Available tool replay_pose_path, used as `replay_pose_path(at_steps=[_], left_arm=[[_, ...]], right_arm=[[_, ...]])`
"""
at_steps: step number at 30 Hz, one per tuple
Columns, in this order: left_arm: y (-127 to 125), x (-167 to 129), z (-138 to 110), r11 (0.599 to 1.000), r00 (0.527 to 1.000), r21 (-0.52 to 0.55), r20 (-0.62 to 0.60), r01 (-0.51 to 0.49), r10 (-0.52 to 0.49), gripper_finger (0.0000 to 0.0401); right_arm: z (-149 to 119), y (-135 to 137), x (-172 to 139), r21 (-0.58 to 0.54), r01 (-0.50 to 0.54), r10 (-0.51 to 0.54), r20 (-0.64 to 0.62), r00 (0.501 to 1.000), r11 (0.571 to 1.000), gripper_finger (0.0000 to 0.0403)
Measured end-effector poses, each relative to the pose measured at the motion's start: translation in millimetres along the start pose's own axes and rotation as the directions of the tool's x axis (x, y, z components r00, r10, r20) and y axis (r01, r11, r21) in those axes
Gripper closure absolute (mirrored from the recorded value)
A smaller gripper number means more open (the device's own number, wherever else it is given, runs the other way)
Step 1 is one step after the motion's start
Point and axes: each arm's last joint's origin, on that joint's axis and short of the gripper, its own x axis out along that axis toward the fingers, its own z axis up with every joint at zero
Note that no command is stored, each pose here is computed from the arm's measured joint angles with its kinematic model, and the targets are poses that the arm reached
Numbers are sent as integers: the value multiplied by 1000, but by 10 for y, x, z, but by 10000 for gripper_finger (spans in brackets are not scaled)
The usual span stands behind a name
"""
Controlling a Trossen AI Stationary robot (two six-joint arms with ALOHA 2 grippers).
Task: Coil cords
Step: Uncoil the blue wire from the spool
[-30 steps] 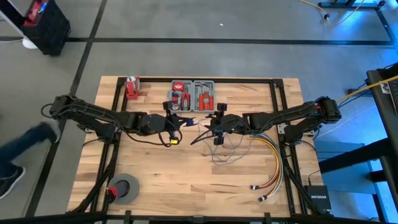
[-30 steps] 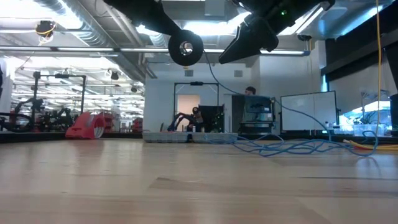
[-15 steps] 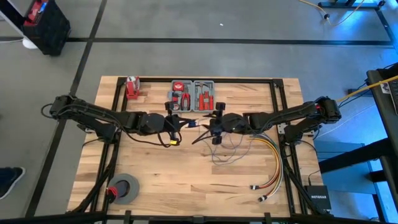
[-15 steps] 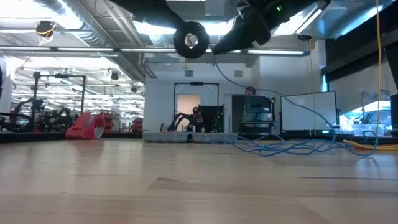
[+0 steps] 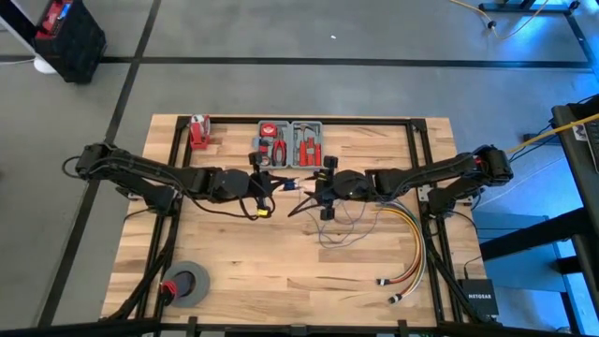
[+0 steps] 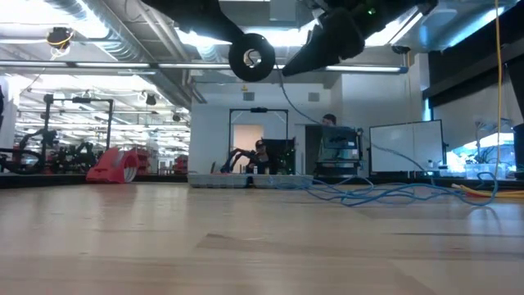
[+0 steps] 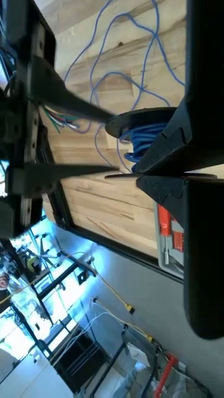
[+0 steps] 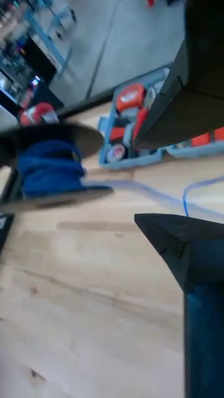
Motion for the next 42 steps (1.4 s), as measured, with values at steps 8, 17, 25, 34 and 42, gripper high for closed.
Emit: replay_pose_path(at_steps=[8,17,25,34,42], left_arm=[[0,0,-1,1000,1000,1,-1,0,0,401],[0,0,-1,1000,1000,-4,-1,0,0,401],[-2,0,-8,1000,1000,-1,-8,0,0,401],[122,75,18,990,998,-132,36,-52,58,401],[171,17,170,953,980,-297,167,-59,112,401]], right_arm=[[22,2,-8,28,-36,35,29,999,999,220],[19,3,85,54,-44,41,60,997,998,312],[13,-42,63,2,33,-33,22,999,999,388],[450,104,-132,-11,-48,49,232,972,999,398],[101,353,38,-119,29,-41,-102,994,992,400]])
